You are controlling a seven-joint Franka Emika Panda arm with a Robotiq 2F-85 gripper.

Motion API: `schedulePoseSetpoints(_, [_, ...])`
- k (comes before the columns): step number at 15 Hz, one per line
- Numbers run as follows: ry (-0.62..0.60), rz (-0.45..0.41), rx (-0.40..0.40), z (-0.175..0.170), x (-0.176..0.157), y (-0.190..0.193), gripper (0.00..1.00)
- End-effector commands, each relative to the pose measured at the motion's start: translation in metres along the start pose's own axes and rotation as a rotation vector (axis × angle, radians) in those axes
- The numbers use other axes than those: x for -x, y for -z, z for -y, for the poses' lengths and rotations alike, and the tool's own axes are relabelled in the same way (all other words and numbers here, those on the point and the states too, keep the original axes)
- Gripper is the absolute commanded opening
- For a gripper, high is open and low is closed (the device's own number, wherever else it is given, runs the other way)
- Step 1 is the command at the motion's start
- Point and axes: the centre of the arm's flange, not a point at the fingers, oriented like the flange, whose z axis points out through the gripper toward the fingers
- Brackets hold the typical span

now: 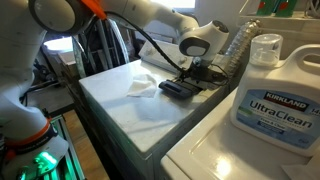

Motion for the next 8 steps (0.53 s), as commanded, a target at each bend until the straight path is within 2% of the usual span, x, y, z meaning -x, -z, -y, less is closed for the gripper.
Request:
schedulePoseSetpoints(1, [0.038,0.064,-0.009,0.026,0.009,0.0,1.0])
schedulePoseSetpoints(4, [0.055,0.087,-0.016,0.031,0.012,-0.002,1.0])
schedulePoseSetpoints(8, [0.132,0.076,-0.03,0.035,0.018,-0.01,1.0])
